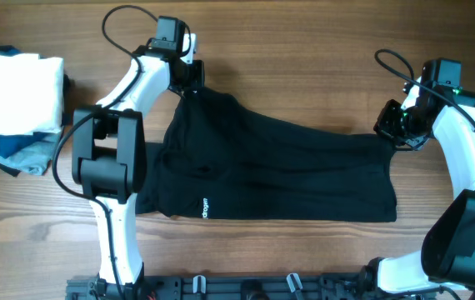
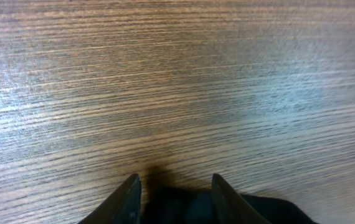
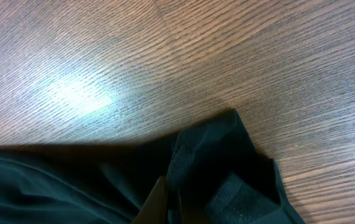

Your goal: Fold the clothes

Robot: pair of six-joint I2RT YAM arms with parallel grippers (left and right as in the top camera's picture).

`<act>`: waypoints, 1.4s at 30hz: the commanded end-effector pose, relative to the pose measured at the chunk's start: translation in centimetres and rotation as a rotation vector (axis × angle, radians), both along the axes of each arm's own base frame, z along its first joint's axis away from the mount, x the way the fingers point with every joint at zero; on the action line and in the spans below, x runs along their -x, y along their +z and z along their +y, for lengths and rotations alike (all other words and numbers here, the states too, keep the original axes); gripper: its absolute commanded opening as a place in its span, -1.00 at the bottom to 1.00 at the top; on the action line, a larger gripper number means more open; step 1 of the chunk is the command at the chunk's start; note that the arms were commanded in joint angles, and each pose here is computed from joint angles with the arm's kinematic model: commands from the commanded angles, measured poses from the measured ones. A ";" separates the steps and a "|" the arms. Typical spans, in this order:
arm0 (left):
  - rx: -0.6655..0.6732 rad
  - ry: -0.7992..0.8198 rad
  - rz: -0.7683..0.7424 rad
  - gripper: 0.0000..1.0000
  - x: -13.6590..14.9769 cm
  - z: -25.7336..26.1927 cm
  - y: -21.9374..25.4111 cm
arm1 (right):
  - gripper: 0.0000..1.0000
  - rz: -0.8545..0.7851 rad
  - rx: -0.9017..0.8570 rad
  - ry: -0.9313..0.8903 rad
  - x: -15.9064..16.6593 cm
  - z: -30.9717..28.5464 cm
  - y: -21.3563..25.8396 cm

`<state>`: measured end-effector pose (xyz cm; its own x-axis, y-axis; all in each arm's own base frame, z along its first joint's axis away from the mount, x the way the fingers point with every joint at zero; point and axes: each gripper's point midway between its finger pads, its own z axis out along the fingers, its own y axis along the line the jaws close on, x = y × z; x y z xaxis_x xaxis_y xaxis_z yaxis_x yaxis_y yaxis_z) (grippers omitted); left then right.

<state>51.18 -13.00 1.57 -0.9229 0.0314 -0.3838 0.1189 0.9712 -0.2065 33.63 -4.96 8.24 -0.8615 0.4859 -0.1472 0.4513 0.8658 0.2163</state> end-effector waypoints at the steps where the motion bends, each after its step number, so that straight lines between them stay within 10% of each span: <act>1: -0.156 -0.084 -0.019 -0.26 0.2 0.2 -1.5 | -0.91 -0.023 0.027 0.012 -0.3 -0.4 0.8; 14: -0.195 -0.102 0.039 -0.31 1.9 -0.2 -2.1 | -0.91 -0.022 0.027 0.015 -0.3 -0.4 0.8; 17: -0.197 -0.102 0.044 -0.92 2.0 -0.2 -2.2 | -0.91 -0.023 0.028 0.015 -0.3 -0.4 0.8; 26: -0.140 -0.012 -0.081 -0.92 1.7 0.9 7.5 | -0.91 -0.103 0.046 0.014 -2.2 -0.8 1.3; 32: -0.141 0.011 -0.020 -0.92 5.9 1.9 11.9 | -0.91 -0.088 0.040 0.016 -1.8 -0.7 1.2; 42: -0.082 0.005 0.598 -0.92 20.5 2.0 11.0 | -0.91 0.149 0.152 -0.090 3.5 -2.6 0.1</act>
